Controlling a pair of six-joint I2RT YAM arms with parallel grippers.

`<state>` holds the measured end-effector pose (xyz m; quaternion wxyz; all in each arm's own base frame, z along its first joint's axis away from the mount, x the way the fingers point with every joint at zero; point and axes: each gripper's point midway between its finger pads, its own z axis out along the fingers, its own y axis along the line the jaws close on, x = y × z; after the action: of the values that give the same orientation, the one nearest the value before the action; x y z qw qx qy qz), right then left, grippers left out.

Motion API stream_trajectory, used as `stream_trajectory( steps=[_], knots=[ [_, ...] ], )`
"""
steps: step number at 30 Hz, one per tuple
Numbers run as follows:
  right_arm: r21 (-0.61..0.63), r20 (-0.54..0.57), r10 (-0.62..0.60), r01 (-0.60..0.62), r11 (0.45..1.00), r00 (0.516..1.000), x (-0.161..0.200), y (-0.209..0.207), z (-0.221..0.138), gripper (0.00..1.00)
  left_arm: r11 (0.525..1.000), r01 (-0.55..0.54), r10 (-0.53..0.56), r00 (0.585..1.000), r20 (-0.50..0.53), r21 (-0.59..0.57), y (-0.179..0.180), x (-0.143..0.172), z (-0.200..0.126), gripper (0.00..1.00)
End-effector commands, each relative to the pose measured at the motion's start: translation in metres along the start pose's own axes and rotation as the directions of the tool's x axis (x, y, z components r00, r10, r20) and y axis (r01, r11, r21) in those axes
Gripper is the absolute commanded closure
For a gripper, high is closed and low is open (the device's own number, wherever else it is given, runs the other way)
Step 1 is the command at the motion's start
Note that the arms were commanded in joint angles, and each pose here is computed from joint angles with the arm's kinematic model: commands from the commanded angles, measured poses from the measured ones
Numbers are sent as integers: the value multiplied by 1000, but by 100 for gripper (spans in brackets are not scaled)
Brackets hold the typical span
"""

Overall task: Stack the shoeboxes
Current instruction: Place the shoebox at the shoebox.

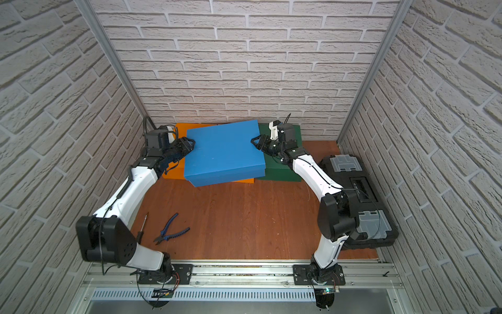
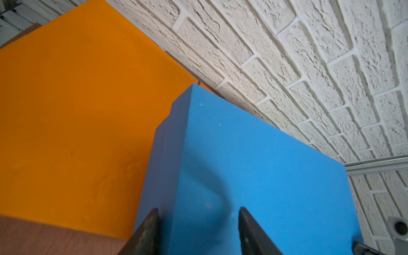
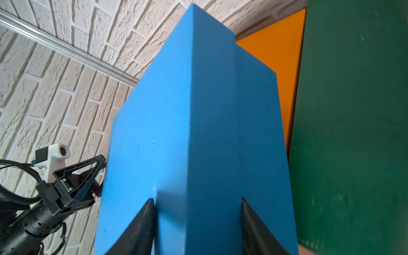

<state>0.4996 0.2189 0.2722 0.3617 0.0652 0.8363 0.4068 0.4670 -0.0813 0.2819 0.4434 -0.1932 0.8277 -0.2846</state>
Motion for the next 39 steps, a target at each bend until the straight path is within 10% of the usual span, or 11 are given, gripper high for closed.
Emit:
stream_trajectory(
  steps=[1,8,18,24,39],
  knots=[
    [-183,-123,-91,68,981,988,25,45,26,60,920,-50,81,995,-64,389,-96,-1,0,43],
    [-161,-147,-66,42,986,987,2,23,70,57,915,-11,54,994,-94,404,-92,-20,46,33],
    [-100,-148,-40,25,995,988,-14,-3,97,26,929,45,-1,993,-119,367,-66,-27,75,12],
    [-27,-118,-80,78,997,990,-25,-11,79,0,939,41,-8,995,-98,342,-54,-33,64,6],
    [74,31,-172,169,983,985,-52,1,-13,0,976,-2,7,1000,-23,217,-11,-69,22,3]
  ],
)
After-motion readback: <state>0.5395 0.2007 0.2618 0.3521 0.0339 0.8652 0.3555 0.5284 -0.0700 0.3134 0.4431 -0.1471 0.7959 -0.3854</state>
